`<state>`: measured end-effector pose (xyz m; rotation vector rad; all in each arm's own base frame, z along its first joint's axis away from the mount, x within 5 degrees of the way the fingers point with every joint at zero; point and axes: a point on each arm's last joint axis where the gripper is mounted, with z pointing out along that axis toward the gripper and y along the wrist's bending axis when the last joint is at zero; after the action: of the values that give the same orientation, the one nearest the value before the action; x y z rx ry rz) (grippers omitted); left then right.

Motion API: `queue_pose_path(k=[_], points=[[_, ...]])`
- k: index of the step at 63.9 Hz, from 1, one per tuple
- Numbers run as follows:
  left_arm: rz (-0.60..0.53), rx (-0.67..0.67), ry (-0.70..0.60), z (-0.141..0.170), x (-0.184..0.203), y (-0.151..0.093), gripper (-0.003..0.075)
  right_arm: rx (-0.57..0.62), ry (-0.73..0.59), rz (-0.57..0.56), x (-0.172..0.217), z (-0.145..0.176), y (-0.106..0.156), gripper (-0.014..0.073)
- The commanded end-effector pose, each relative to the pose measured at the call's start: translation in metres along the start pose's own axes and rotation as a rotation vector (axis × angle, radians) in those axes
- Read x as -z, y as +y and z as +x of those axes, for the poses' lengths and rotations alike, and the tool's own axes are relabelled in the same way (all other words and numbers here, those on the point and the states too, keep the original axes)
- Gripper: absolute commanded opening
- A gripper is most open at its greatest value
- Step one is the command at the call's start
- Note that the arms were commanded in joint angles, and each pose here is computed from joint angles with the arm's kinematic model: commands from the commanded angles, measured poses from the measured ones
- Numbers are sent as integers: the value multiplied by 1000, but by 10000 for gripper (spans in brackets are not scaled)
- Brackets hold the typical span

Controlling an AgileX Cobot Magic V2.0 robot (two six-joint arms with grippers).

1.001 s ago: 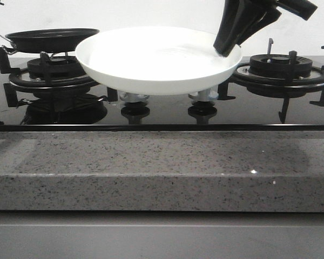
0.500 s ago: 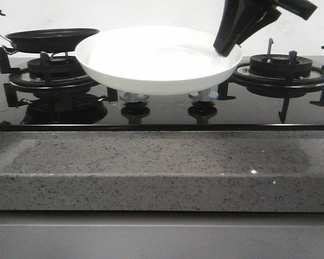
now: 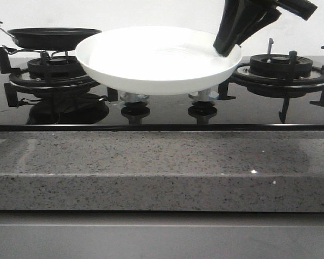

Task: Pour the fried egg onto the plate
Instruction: 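Grasp the pan handle with the left gripper and lift the pan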

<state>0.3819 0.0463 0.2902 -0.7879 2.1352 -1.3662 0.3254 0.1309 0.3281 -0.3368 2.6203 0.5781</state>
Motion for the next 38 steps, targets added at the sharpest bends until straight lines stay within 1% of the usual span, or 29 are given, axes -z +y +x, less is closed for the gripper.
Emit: queue_pose_path(k=[1,8,26,38], points=[[99,-73,11,6,12,-29,26,19,-106,-21,23,-8,9,-59],[114,-105,39,8,13,-32,-20,19,-106,-21,23,-8,9,-59],[151,-191,5,17,30,-58,-19,19,-106,-21,23,-8,9,-59],[179,-308,-47,30,48,-81,-19,19,-106,-21,23,-8,9,-59]])
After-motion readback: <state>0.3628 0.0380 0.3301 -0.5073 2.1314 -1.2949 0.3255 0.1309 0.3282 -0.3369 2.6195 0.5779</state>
